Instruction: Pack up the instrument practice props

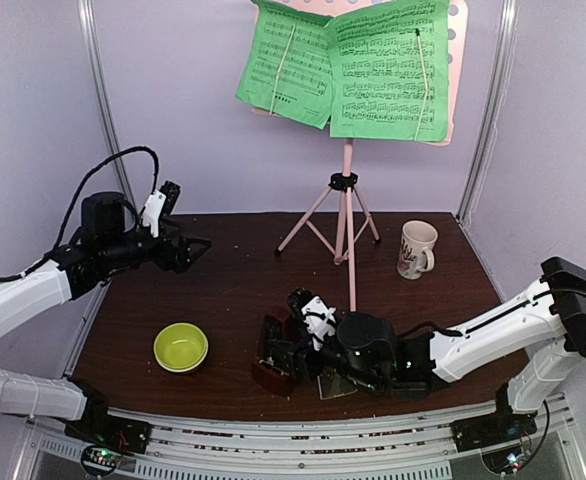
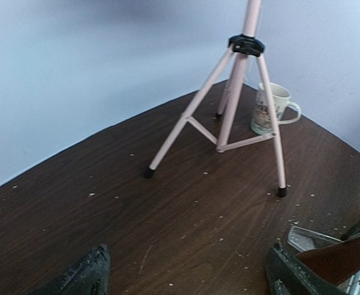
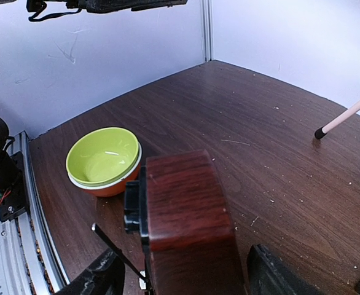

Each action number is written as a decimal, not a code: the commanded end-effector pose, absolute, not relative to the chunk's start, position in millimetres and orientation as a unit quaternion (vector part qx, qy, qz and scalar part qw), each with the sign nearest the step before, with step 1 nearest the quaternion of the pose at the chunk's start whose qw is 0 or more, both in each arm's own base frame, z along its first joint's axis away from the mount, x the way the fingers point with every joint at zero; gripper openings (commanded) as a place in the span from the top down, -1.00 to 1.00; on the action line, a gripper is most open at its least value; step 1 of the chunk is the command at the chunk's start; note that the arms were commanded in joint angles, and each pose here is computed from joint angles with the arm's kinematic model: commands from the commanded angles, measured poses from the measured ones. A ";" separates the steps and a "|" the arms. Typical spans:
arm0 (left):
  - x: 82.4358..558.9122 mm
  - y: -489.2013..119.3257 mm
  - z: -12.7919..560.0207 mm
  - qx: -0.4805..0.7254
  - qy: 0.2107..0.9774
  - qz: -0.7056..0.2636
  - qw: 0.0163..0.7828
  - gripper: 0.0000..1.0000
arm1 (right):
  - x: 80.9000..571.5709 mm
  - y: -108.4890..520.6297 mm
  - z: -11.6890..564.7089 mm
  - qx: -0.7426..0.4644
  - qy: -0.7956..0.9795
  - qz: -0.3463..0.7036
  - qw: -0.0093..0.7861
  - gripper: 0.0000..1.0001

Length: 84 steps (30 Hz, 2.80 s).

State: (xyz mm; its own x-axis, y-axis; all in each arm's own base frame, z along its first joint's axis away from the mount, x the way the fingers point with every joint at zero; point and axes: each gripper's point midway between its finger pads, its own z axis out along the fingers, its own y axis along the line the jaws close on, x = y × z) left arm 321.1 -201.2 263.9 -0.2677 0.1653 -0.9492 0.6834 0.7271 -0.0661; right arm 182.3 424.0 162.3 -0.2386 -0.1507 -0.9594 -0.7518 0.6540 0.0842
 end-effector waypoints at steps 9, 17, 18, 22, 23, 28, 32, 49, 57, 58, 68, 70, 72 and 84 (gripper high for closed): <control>246.5 -299.2 255.2 0.425 0.660 -0.453 0.422 -0.64 | 186.8 415.9 158.6 -0.287 0.741 0.277 0.540 -0.21; 216.4 -324.2 245.8 0.458 0.632 -0.510 0.362 -0.49 | 186.2 412.7 157.3 -0.283 0.743 0.280 0.538 -0.11; 214.0 -325.5 244.7 0.459 0.630 -0.516 0.356 -0.48 | 186.3 412.7 157.2 -0.283 0.744 0.280 0.537 -0.09; 208.6 -331.3 238.6 0.462 0.629 -0.523 0.342 -0.43 | 186.0 413.8 157.0 -0.282 0.744 0.282 0.537 -0.07; 207.1 -332.8 237.2 0.463 0.629 -0.525 0.338 -0.41 | 186.3 413.6 156.7 -0.281 0.744 0.282 0.537 -0.07; 199.4 -338.9 230.6 0.471 0.628 -0.530 0.321 -0.22 | 188.3 413.9 156.5 -0.275 0.746 0.279 0.538 -0.07; 195.3 -341.2 228.7 0.476 0.624 -0.535 0.313 -0.01 | 190.5 414.9 158.9 -0.267 0.748 0.279 0.541 -0.08; 187.1 -345.4 227.2 0.485 0.615 -0.543 0.301 0.32 | 201.3 420.0 161.0 -0.248 0.757 0.266 0.544 -0.12; 187.0 -345.1 227.0 0.485 0.616 -0.543 0.300 0.36 | 205.3 420.1 163.8 -0.241 0.758 0.267 0.545 -0.15; 187.1 -345.2 227.0 0.485 0.616 -0.542 0.301 0.36 | 206.0 419.9 164.6 -0.238 0.758 0.267 0.545 -0.15; 187.5 -345.3 227.1 0.486 0.618 -0.539 0.303 0.38 | 211.0 414.9 165.5 -0.225 0.762 0.262 0.548 -0.29; 189.8 -345.2 226.7 0.485 0.622 -0.532 0.307 0.38 | 210.7 414.6 165.7 -0.226 0.761 0.263 0.548 -0.34; 193.6 -344.0 226.1 0.485 0.628 -0.521 0.316 0.35 | 209.2 414.3 167.8 -0.228 0.759 0.267 0.549 -0.43; 221.9 -314.8 280.7 0.407 0.652 -0.434 0.469 -0.60 | 190.5 358.9 203.0 -0.231 0.746 0.283 0.557 -1.00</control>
